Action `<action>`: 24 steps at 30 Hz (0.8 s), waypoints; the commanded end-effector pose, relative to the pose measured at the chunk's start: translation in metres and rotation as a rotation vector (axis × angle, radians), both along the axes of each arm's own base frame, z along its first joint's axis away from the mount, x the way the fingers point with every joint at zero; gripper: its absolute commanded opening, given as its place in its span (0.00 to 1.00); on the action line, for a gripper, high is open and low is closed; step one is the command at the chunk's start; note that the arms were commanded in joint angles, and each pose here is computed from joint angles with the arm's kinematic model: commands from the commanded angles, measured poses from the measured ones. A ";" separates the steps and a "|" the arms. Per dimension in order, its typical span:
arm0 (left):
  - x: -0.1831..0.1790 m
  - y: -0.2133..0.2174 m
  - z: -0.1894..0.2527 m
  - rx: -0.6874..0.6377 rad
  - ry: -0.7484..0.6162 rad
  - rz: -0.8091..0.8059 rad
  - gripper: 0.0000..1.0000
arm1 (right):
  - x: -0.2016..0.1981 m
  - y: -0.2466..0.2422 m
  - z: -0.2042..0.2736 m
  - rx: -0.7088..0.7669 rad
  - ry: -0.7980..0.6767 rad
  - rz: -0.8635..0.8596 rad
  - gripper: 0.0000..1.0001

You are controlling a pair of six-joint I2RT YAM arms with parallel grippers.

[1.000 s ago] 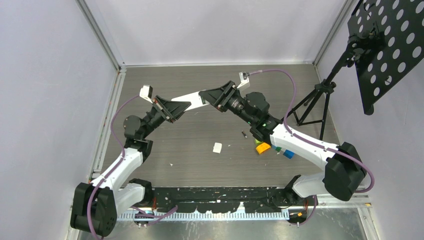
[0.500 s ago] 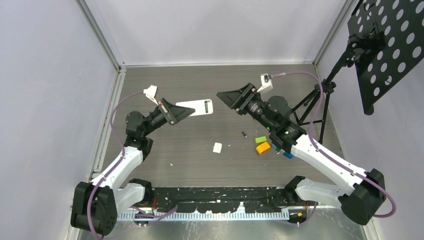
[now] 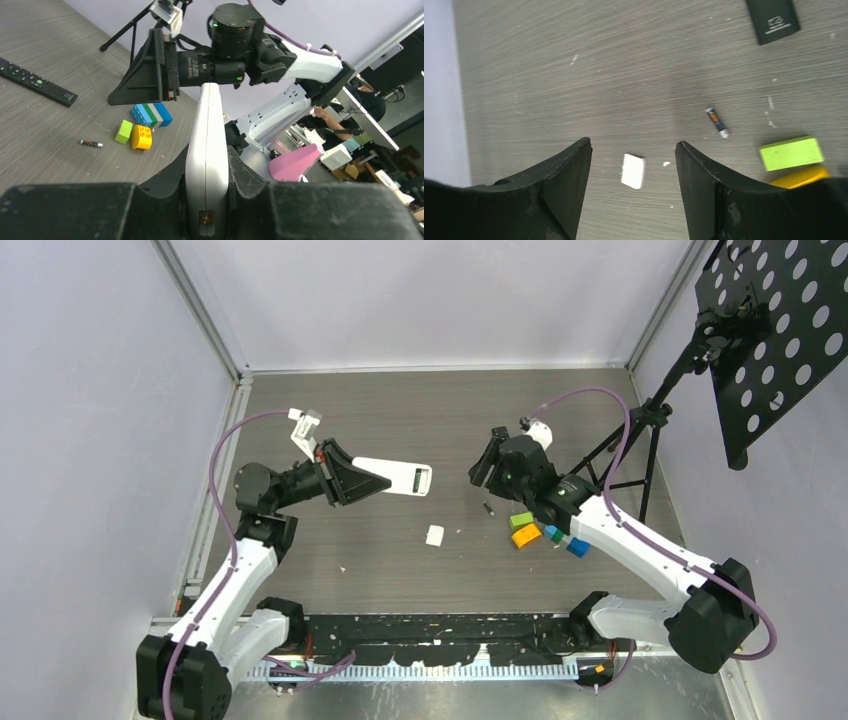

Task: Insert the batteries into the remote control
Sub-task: Load the battery into the remote control, then pick up the battery from the center of the board.

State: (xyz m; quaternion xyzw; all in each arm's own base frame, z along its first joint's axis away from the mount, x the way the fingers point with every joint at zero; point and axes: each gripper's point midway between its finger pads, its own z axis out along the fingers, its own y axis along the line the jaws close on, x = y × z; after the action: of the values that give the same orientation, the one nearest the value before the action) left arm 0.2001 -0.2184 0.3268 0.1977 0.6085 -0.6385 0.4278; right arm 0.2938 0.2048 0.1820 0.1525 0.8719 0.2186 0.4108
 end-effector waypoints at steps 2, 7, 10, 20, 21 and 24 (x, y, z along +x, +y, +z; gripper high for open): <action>-0.019 0.003 0.027 0.002 -0.183 -0.029 0.00 | 0.011 -0.027 -0.022 -0.122 0.028 0.011 0.68; -0.017 0.003 0.027 -0.004 -0.169 -0.022 0.00 | 0.017 -0.034 -0.057 -0.125 0.145 0.064 0.63; -0.014 0.003 0.026 -0.013 -0.154 -0.003 0.00 | 0.016 -0.028 -0.075 -0.150 0.199 0.118 0.60; 0.001 0.001 0.016 -0.020 -0.063 0.014 0.00 | 0.010 -0.031 -0.133 -0.294 0.402 0.198 0.46; 0.001 0.001 0.015 -0.021 -0.059 0.016 0.00 | 0.009 -0.033 -0.138 -0.308 0.414 0.194 0.46; 0.004 0.001 0.013 -0.021 -0.044 0.022 0.00 | 0.010 -0.037 -0.149 -0.339 0.440 0.188 0.42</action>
State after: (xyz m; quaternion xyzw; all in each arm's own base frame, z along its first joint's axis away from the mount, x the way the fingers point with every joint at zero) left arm 0.2024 -0.2185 0.3255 0.1978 0.6091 -0.6362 0.4303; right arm 0.2949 0.1672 0.0297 0.0631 0.9734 0.0815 0.2048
